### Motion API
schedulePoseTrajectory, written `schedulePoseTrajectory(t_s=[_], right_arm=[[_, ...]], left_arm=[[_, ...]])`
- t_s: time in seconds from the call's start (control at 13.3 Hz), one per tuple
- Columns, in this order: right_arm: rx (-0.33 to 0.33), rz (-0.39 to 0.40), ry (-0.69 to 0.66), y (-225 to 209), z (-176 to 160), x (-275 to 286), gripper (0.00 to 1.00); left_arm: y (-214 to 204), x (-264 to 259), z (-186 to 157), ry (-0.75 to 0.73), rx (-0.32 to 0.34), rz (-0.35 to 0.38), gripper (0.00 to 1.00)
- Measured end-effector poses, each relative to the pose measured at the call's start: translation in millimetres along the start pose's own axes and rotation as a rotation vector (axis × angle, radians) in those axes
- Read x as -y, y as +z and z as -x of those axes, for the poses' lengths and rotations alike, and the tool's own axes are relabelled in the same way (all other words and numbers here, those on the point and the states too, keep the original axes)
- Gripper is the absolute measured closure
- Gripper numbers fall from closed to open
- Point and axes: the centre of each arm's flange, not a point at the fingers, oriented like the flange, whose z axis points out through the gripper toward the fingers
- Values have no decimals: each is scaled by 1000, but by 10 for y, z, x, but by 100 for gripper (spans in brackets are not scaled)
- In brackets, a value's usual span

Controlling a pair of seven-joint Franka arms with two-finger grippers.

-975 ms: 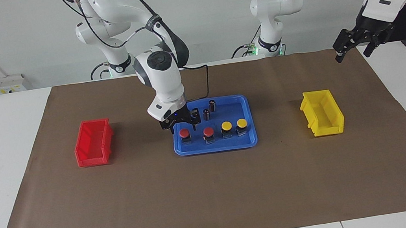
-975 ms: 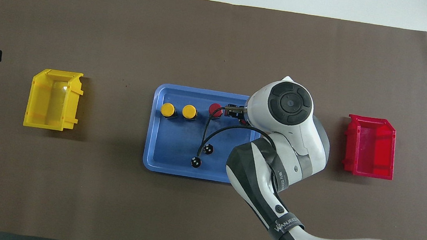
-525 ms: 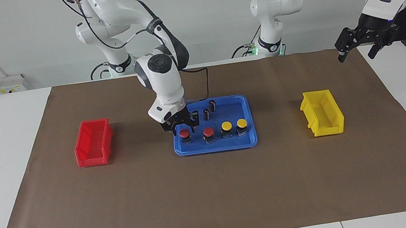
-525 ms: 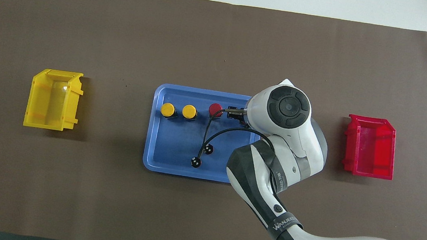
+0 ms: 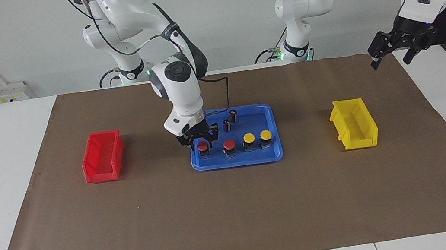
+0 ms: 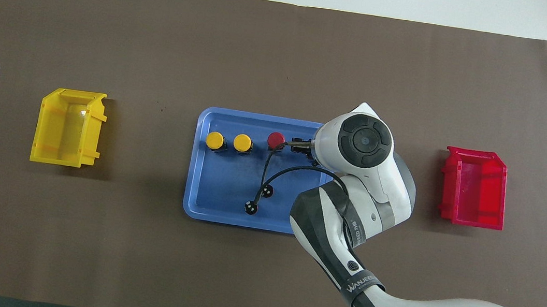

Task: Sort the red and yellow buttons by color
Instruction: 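Place the red button in the red bin while the left gripper reaches out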

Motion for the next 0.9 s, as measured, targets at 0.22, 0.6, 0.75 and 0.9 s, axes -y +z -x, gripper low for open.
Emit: schedulePoseTrajectory(t_s=[0.22, 0.6, 0.75, 0.9], right_arm=[[-2, -1, 0, 7, -8, 5, 51], [31, 33, 26, -628, -411, -177, 59], [74, 54, -12, -1233, -672, -775, 59], [103, 62, -82, -1676, -671, -1649, 59]], left_arm=[[8, -31, 2, 5, 2, 0, 0], [13, -232, 66, 36, 38, 2, 0], [70, -316, 82, 35, 47, 4, 0], [425, -913, 70, -11, 31, 10, 7]])
